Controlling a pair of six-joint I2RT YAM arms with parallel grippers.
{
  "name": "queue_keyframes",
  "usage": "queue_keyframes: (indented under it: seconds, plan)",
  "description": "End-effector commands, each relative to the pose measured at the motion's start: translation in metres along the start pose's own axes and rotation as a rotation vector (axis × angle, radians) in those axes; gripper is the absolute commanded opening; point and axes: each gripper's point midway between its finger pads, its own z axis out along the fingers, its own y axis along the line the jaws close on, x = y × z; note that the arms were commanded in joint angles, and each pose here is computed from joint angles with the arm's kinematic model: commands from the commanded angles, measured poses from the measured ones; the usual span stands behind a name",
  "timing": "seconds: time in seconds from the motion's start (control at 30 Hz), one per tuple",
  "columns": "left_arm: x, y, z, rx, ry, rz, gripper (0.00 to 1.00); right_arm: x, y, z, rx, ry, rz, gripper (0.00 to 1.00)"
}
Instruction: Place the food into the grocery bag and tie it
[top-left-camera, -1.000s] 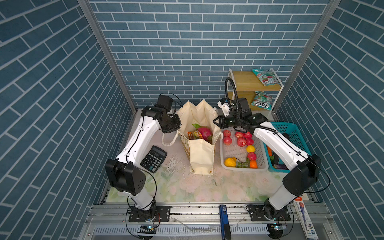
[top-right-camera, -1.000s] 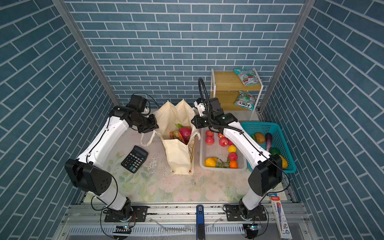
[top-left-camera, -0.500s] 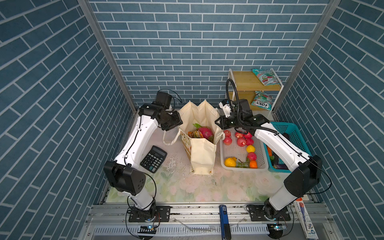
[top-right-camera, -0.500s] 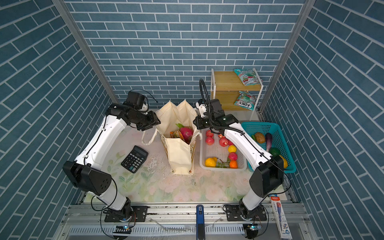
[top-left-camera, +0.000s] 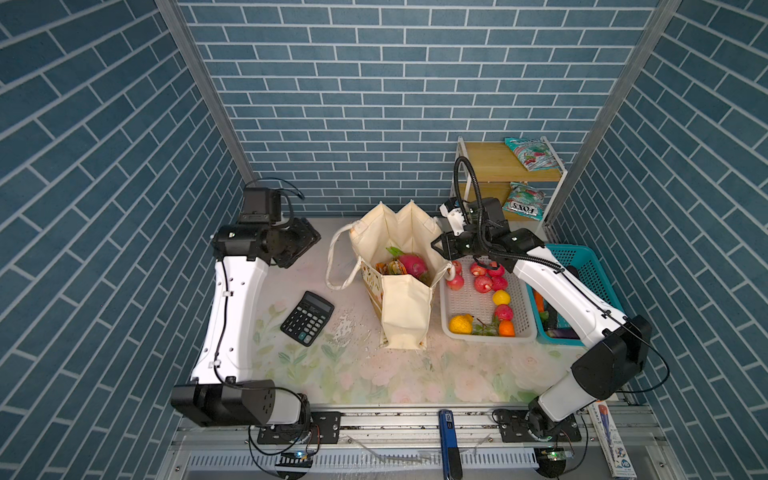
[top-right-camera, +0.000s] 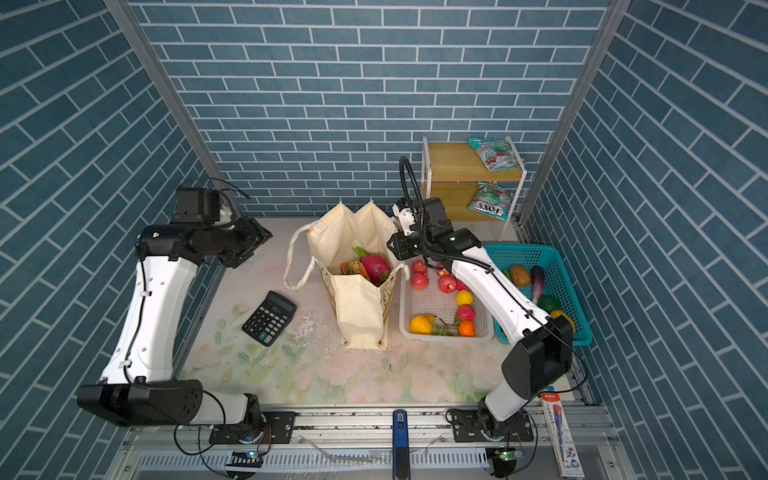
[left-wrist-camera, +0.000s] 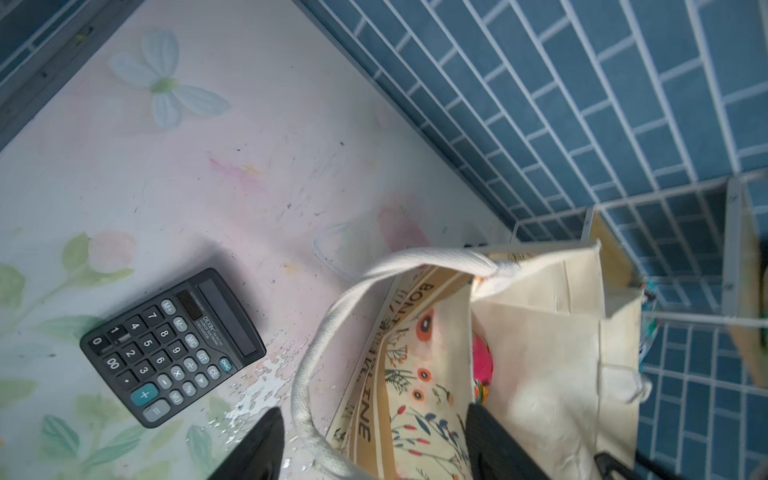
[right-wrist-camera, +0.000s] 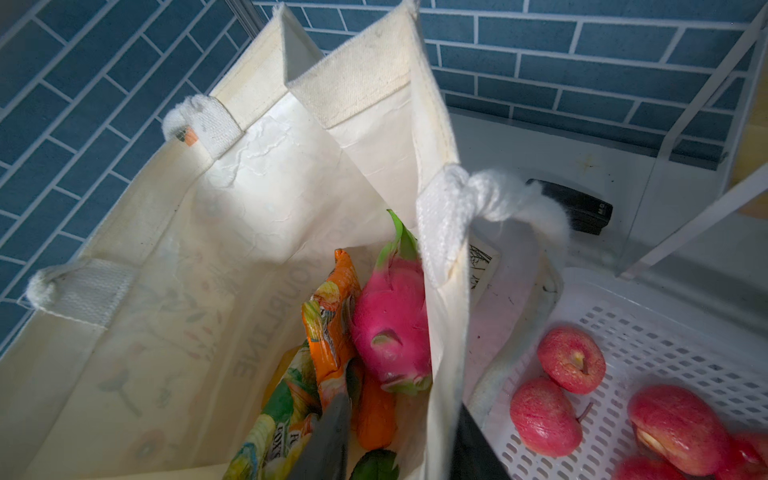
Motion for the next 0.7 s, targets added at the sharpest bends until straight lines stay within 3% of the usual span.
queue_keyframes:
  seconds: [0.0,0.23,0.67]
  plan:
    - [0.011,0.018,0.019,0.065,0.048,-0.168,0.70,-0.015,0.001,-0.020,0.012,-0.042,-0.059,0.41]
    - [0.036,0.040,0.057,0.117,0.106,-0.203,0.70,-0.020,0.001,-0.023,0.007,-0.056,-0.063,0.45]
    - [0.064,0.031,0.095,0.172,0.214,-0.080,0.62,-0.017,0.001,-0.024,-0.002,-0.055,-0.058,0.45]
